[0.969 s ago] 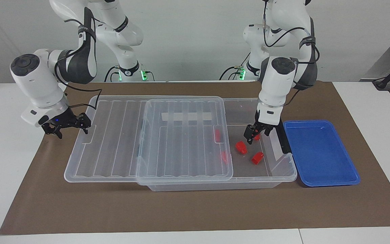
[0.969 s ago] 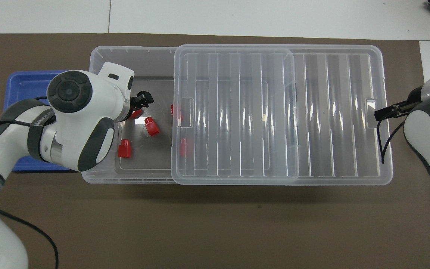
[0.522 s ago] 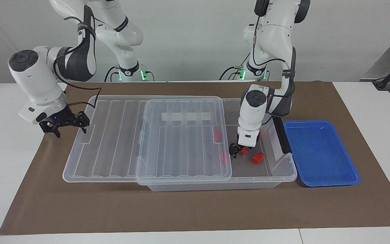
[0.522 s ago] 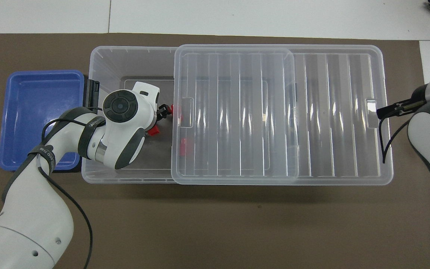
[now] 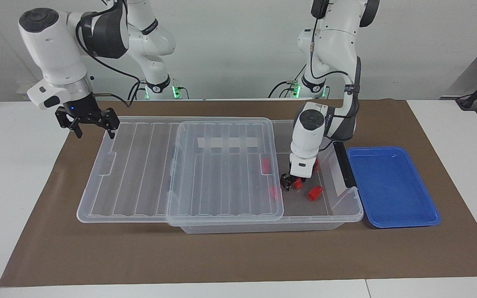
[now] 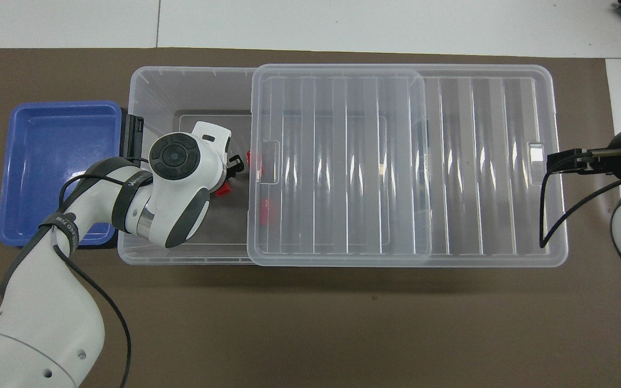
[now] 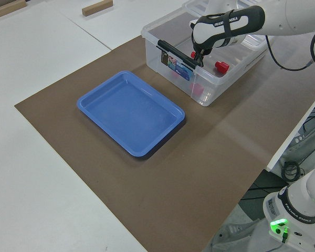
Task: Place red block in blue tray from box
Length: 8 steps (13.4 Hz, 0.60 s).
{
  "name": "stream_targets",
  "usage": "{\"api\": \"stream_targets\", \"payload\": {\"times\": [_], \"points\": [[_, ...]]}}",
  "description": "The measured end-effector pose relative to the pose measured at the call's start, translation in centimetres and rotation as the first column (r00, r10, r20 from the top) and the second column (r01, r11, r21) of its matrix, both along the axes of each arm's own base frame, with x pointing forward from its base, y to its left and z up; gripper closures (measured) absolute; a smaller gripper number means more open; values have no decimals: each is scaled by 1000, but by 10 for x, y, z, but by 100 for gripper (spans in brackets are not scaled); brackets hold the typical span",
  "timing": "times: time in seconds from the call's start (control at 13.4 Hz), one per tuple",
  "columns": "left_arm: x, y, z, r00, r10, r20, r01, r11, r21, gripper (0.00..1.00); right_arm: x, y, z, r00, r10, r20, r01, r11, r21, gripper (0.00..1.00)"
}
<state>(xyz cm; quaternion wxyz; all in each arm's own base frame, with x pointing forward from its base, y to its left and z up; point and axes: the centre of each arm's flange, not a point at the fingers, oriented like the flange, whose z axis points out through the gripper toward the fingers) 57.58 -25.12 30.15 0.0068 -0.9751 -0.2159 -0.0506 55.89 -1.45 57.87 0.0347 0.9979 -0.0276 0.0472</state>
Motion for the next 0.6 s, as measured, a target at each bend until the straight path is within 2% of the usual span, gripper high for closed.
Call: {"api": "stream_targets", "payload": {"times": [0.15,0.3,0.37,0.6], "points": [[-4,3,3,999,7,-32,-6,1000,21,66,-1,13,22,999,-37,18,36,998,43,0],[-8,10,14,996,24,-87,-19,998,58,66,-3,20,40,996,-82,19,80,992,96,0],[-6,17,32,994,46,-100,-39,997,69,66,-3,21,46,996,-89,16,87,991,101,0],[1,53,128,981,139,-132,-137,990,20,66,-3,30,51,997,-75,6,74,993,91,0]]}}
